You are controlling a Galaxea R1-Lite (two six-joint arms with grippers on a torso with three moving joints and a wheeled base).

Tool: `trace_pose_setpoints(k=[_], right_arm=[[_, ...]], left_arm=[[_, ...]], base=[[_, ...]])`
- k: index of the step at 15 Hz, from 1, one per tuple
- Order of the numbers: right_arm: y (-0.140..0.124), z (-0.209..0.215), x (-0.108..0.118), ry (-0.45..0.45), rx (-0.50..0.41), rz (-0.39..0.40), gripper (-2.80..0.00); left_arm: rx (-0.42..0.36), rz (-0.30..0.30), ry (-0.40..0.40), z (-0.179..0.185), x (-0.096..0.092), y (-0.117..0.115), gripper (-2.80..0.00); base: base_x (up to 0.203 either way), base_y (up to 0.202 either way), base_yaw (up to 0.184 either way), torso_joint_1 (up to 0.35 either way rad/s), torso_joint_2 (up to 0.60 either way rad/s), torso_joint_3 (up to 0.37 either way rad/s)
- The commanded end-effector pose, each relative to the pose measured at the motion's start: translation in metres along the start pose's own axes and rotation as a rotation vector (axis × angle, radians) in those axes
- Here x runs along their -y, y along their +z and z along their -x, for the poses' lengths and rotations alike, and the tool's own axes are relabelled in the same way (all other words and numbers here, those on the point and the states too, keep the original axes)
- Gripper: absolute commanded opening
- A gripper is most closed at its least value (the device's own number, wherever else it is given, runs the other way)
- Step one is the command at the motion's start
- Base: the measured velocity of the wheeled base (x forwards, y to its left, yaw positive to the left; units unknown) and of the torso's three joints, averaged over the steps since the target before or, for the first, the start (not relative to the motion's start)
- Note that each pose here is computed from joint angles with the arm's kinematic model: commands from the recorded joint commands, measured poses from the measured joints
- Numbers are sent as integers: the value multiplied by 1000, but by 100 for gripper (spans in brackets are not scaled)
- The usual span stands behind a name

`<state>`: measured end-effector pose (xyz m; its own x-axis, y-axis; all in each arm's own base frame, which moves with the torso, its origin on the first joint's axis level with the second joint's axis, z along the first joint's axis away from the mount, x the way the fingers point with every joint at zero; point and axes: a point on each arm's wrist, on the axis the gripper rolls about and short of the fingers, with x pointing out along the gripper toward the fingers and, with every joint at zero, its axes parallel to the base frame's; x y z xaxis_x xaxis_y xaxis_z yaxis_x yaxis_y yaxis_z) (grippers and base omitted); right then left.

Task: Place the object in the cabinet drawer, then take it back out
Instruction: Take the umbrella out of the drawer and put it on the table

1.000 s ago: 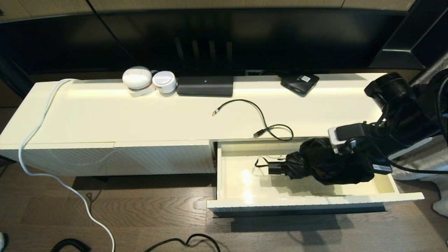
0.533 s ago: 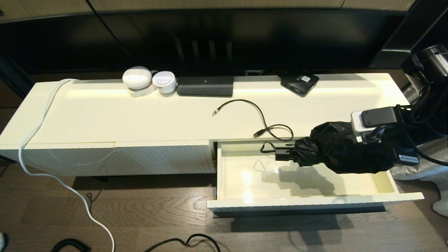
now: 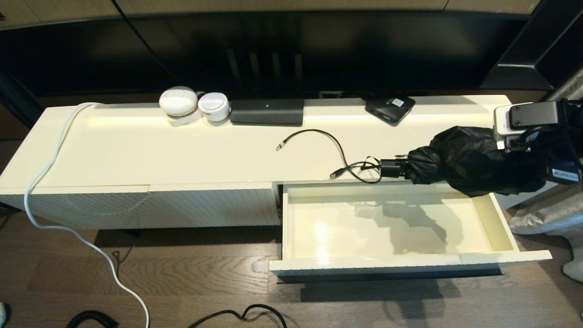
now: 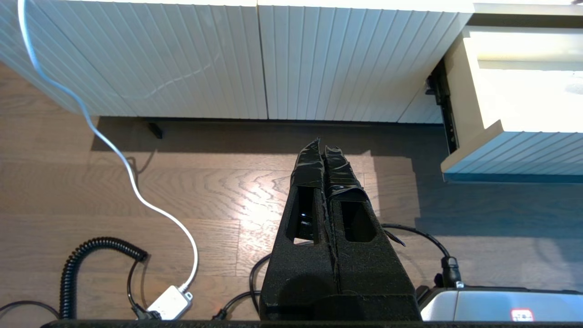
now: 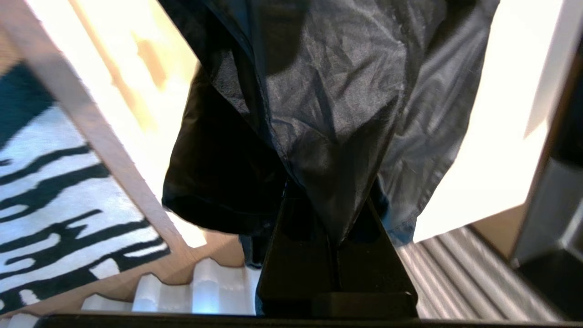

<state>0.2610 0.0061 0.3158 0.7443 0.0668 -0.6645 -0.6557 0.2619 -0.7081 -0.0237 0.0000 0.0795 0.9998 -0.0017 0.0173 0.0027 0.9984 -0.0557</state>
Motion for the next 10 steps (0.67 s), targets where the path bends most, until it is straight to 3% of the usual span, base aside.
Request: trace_pose_setpoints(k=[1,10], right_arm=[[-4,-12,9,-3,-17,-10,-280],[-22,-78,56,-89,-44,-59,-280]], left_arm=[[0,1,0,0,0,0,-280],[0,1,2,0,0,0,-280]], base=[[0,0,0,0,0,0],[0,0,0,0,0,0]])
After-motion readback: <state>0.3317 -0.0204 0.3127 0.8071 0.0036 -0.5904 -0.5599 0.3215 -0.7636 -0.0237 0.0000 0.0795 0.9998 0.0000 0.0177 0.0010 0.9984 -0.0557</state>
